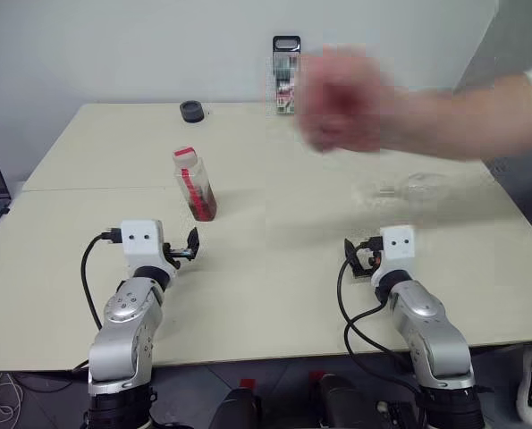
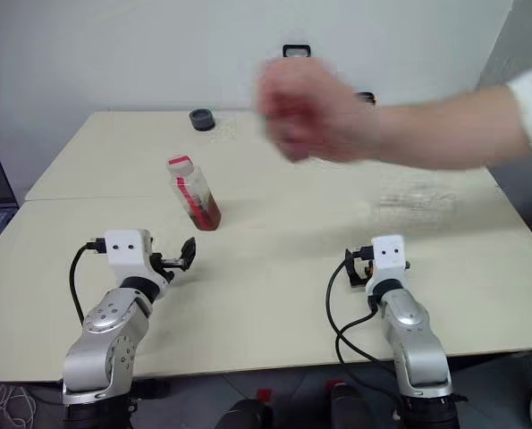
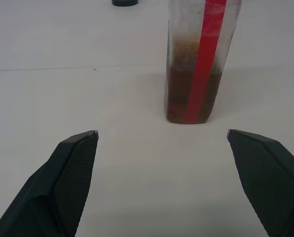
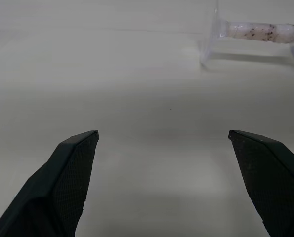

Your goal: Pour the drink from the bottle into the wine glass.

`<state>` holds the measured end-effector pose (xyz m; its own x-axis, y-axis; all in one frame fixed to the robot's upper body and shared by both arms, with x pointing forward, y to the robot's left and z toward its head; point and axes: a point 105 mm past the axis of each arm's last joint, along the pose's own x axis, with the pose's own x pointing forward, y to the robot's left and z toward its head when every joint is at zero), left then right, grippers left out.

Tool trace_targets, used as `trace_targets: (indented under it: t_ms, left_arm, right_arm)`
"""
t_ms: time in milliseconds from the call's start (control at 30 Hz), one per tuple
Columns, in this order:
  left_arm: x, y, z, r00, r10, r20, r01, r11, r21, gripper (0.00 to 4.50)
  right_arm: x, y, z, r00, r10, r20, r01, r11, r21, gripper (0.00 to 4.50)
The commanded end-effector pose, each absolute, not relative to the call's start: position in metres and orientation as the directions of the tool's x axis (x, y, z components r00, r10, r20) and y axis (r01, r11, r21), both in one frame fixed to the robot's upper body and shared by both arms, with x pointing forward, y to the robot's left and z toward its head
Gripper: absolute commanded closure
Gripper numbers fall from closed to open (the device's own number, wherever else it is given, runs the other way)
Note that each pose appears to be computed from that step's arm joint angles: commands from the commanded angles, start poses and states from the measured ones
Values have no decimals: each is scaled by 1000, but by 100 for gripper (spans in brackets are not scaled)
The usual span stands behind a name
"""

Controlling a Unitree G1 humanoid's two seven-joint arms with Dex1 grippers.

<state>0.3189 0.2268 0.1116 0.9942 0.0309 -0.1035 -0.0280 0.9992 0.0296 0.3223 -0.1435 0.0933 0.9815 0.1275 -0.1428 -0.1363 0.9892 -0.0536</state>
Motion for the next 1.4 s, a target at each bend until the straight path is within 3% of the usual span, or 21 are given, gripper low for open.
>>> trace_targets:
  t_ms: [33, 733, 900, 1067, 1233, 1300, 1400]
  left_arm:
    - [317, 221, 128, 999, 0, -53, 3, 999, 50, 4]
    - [313, 218, 126, 999, -4, -51, 6, 1000, 24, 4]
    - [317, 217, 127, 999, -13, -48, 14, 999, 32, 4]
    - [324, 218, 131, 999, -17, -43, 19, 999, 40, 4]
    - [329, 218, 134, 999, -31, -35, 33, 998, 48, 4]
    - [331, 218, 135, 999, -33, -32, 34, 998, 53, 4]
    - [335, 219, 137, 999, -22, -24, 23, 998, 55, 4]
  right_arm:
    - [322, -149, 109, 990, 119, -78, -124, 990, -72, 0]
    - [326, -148, 115, 991, 128, -47, -132, 988, -81, 0]
    - [338, -139, 143, 976, 213, 47, -207, 973, -104, 0]
    - [340, -101, 208, 792, 574, 208, -568, 818, -92, 0]
    - [311, -70, 227, 466, 876, 129, -864, 481, -146, 0]
    - [300, -63, 227, 348, 935, 67, -922, 355, -156, 0]
    - [298, -59, 231, 298, 953, 47, -940, 302, -161, 0]
